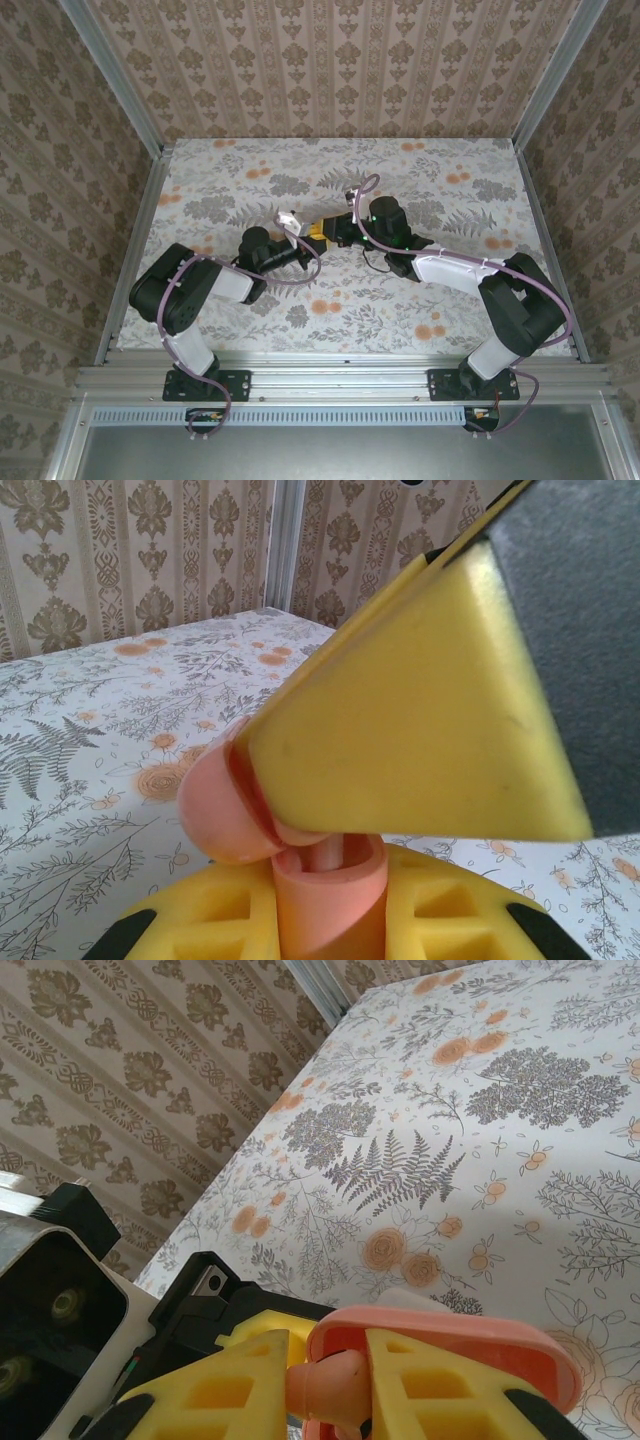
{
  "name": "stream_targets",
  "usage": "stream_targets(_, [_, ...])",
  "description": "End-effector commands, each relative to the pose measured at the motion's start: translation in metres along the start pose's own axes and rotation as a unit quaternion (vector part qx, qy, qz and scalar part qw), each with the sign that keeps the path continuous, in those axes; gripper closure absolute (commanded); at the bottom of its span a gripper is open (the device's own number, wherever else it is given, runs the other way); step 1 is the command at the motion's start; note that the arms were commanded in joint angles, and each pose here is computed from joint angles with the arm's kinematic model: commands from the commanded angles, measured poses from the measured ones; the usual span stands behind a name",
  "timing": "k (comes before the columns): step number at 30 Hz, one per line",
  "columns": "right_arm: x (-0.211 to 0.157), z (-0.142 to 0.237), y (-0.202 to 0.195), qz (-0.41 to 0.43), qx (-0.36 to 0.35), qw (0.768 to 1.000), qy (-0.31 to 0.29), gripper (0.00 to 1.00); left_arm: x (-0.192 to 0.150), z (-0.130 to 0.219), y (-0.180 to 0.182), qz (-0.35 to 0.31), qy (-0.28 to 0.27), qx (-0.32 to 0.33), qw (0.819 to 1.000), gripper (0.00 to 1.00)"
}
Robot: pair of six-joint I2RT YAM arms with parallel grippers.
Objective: Insert wireless bluetooth earbuds into charging case
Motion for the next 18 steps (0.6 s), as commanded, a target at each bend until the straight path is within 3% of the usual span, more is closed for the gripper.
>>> stream_targets(1, [-0.0059,-0.0032,-0.0009,0.01,-0.003,1.0,0.022,0.73,0.028,-0.0014,0.0,-0.024,-0.045,-0.008,0.999,0.9])
stream_targets(18, [-0.0044,-0.0029,0.0055,0.016,0.017,0.999,0.028,0.7,0.0294,-0.0009,0.0,-0.027,-0.047,-0.007,0.999,0.9])
Point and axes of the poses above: each hand's point on the last joint's axis, 136 mm out from that joint toward the fingers, its own z axis back along the fingers, its own y axis along the line the jaws close on, x = y × z, the point moved 8 cm from there along z, back along the fingers, and after that the axes turned 14 degrees about -z, right-handed, at the moved point
